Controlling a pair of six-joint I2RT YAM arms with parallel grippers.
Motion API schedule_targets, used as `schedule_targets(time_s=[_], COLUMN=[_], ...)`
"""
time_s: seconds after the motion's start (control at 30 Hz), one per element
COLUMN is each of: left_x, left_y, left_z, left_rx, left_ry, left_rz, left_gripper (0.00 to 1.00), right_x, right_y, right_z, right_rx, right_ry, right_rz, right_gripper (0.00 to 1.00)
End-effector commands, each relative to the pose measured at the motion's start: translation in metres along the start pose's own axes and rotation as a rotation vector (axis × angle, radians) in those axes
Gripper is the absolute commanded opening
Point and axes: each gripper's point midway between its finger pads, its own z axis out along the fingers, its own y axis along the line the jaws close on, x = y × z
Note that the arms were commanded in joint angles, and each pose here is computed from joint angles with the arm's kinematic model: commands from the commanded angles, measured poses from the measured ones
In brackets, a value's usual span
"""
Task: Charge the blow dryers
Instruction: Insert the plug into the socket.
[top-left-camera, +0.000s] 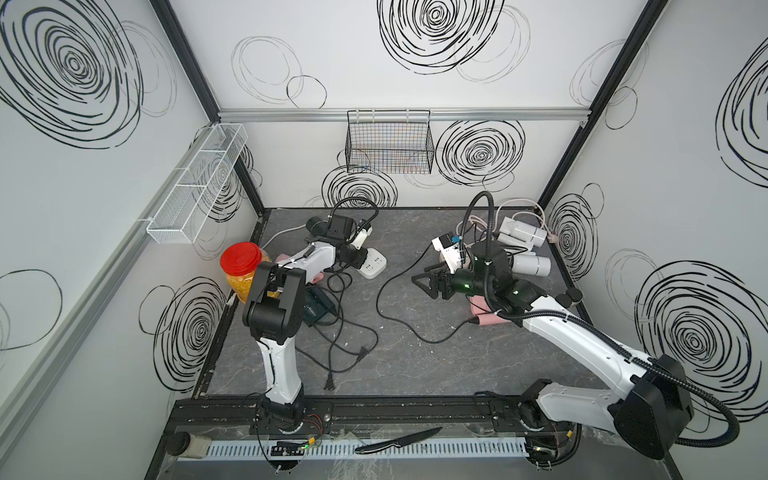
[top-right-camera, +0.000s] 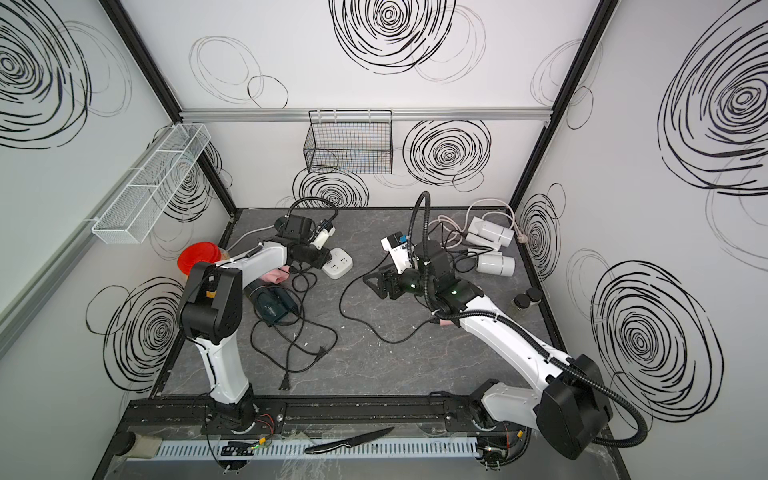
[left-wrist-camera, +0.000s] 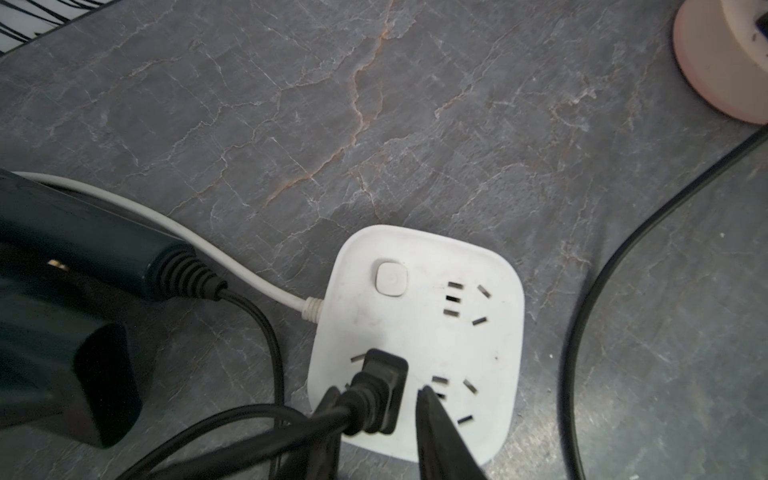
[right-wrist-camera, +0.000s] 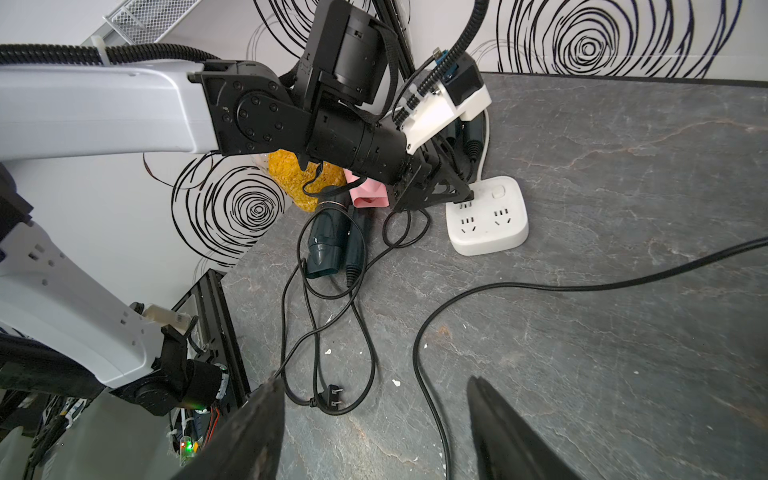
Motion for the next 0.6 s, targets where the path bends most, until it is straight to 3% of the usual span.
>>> schedule_targets(time_s=[0.0,0.27,0.57], left_x=[-0.009,-0.011,-0.005], left_y=[0.000,-0.004,-0.008], left_z=[-0.013,-0.004,0.005], left_rx=[-0.004,0.008,-0.005], left_ry=[-0.022,-0.002,0.061], left_rz=[0.022,0.028,0.074], left_gripper=[0.30,0.17,0.13], right_x=[0.009,0.010,0.011], right_y=[0.000,-0.002,-0.001], right_z=[-0.001,-0.003,-0.004], right_rx=[0.002,0.014,0.016], right_ry=[0.019,0.021,0.025], right_rz=[0.003,0.004,0.004], right_gripper=[0.72,0.72,0.72])
